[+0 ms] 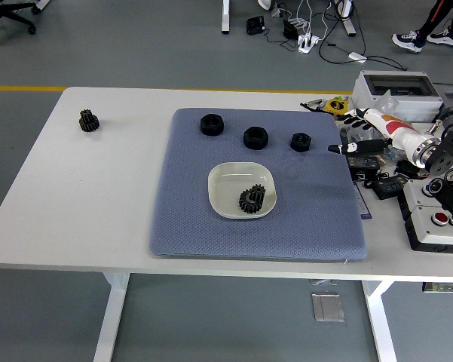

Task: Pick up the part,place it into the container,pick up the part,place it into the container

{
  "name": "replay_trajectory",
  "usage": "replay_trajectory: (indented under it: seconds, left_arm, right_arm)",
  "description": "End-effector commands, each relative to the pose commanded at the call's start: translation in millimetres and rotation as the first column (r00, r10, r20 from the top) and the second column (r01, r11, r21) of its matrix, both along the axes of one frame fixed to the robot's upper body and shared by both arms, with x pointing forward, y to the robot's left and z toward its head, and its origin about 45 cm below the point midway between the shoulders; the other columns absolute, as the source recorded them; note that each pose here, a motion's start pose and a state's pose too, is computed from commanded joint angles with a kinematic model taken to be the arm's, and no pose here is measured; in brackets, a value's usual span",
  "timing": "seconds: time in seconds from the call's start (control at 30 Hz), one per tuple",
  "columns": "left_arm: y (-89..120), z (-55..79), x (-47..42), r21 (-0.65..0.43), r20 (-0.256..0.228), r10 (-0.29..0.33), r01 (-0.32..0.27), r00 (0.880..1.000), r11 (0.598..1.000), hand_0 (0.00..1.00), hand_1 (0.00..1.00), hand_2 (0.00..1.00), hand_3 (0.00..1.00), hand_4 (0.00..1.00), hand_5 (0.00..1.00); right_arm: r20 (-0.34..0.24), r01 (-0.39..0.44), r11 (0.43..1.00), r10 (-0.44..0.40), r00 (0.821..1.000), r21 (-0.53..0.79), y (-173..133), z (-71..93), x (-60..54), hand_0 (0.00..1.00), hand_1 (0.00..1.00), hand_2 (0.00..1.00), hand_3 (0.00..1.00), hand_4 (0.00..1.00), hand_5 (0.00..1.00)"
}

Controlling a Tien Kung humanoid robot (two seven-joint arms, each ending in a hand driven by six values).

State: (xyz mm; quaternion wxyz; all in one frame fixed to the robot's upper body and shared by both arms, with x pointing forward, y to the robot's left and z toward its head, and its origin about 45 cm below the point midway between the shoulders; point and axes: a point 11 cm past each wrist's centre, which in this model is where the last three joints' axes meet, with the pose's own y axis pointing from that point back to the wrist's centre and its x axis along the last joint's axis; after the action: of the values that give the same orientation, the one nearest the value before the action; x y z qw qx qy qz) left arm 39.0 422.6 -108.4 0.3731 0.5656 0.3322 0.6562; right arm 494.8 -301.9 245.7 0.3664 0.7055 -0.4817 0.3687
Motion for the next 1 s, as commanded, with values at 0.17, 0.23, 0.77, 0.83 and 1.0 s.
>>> replay_trajectory:
  seconds: [0.17, 0.23, 0.77, 0.83, 1.0]
  left_arm:
    - [0, 0.1, 1.2, -0.001, 0.002, -0.002, 0.002, 1.000, 1.000, 0.655, 0.675, 0.681, 0.577, 0.655, 0.581]
    - [0, 0.0, 1.4, -0.001, 0.003, -0.001, 0.001, 1.000, 1.000, 0.654, 0.675, 0.678, 0.576, 0.658, 0.583]
    - [-4, -1.0, 4.6, -0.009, 0.002, -0.014, 0.014, 1.000, 1.000, 0.654, 0.675, 0.677, 0.577, 0.658, 0.581]
    - [-4, -0.8, 6.3, -0.009, 0.009, -0.014, 0.014, 1.000, 1.000, 0.654, 0.675, 0.677, 0.577, 0.658, 0.582]
    - [-5, -0.4, 11.2, -0.009, 0.018, -0.015, 0.015, 1.000, 1.000, 0.654, 0.673, 0.677, 0.578, 0.658, 0.580]
  right_arm:
    - [0.053, 0.122, 0.991, -0.125, 0.991, 0.054, -19, 6.5, -6.8, 0.772, 0.763, 0.790, 0.815, 0.998, 0.626]
    - [0.037, 0.172, 0.978, -0.178, 0.983, 0.119, -25, 5.3, -12.0, 0.770, 0.767, 0.797, 0.809, 0.972, 0.603]
    - [-0.109, 0.259, 0.556, -0.287, 0.952, 0.790, -43, 11.6, -63.2, 0.770, 0.772, 0.825, 0.824, 0.998, 0.618]
    - [-0.131, 0.260, 0.460, -0.293, 0.947, 0.849, -51, 13.6, -69.9, 0.767, 0.771, 0.820, 0.825, 0.998, 0.630]
    - [-0.194, 0.274, 0.225, -0.321, 0.927, 0.935, -70, 17.1, -79.8, 0.768, 0.770, 0.817, 0.823, 0.998, 0.631]
